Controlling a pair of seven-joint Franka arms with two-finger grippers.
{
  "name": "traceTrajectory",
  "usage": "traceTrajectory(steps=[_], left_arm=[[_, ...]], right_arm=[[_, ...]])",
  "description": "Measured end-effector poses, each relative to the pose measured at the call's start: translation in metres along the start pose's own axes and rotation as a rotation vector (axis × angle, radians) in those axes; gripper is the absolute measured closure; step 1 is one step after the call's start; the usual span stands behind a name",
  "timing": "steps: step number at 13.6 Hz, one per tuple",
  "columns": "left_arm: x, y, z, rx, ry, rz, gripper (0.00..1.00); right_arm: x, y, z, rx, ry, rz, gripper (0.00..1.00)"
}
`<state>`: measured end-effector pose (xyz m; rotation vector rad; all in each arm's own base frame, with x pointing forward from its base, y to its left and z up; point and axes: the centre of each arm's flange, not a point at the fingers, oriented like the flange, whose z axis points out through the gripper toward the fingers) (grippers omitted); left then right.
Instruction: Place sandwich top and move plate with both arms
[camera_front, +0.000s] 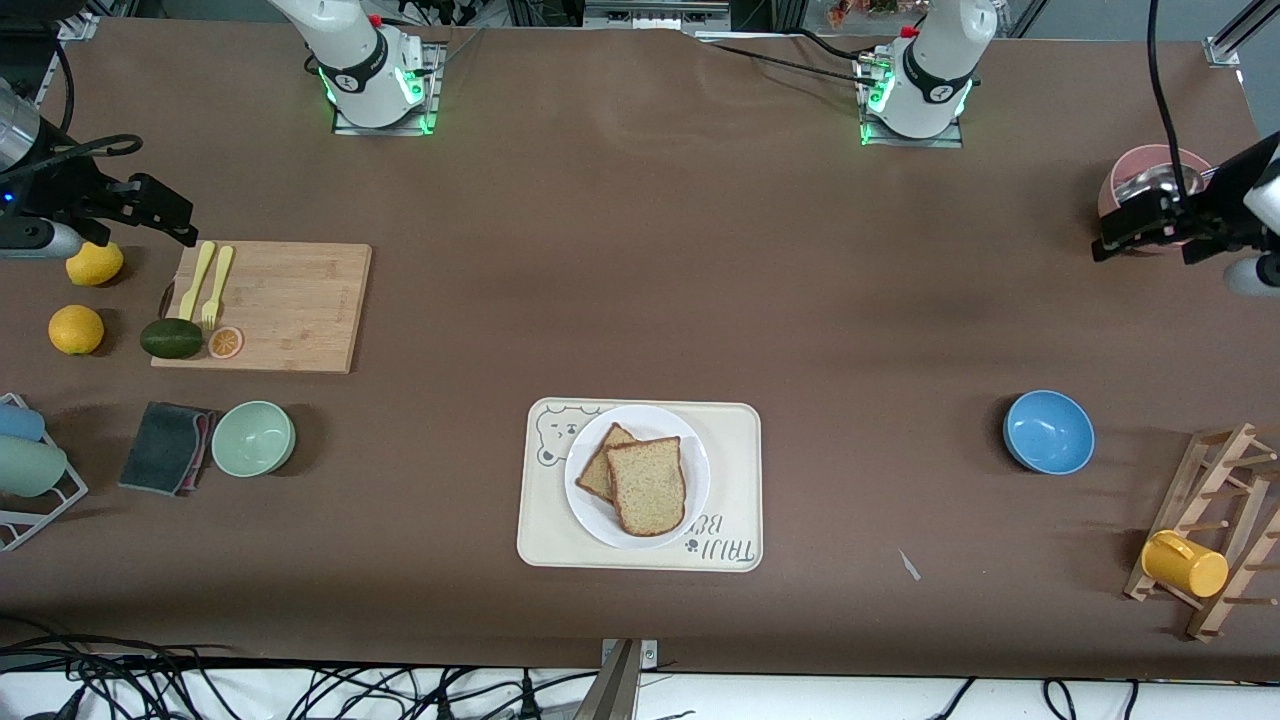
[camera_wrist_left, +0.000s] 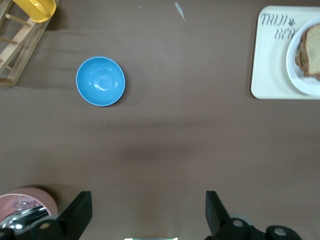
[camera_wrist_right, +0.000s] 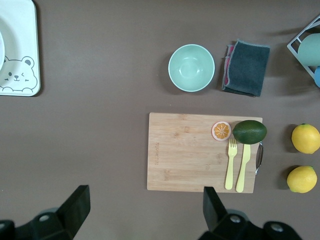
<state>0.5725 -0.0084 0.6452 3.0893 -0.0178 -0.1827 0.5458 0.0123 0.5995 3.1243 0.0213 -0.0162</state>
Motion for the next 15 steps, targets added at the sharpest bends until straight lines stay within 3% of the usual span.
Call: traceTrajectory(steps=[3,6,15], left_arm=[[-0.02,-0.014,-0.017,0.026,-0.001,0.002,0.0],[-0.018,-0.021,-0.016,0.068,0.044,-0.002,0.0],[-0.012,-0.023,-0.004,0.062,0.07,0.0,0.0]], right_arm=[[0.0,0.0,0.0,0.0,-0.001,0.0,0.0],[0.0,0.0,0.0,0.0,-0.002,0.0,0.0],[0.0,0.0,0.0,0.0,-0.002,0.0,0.0]])
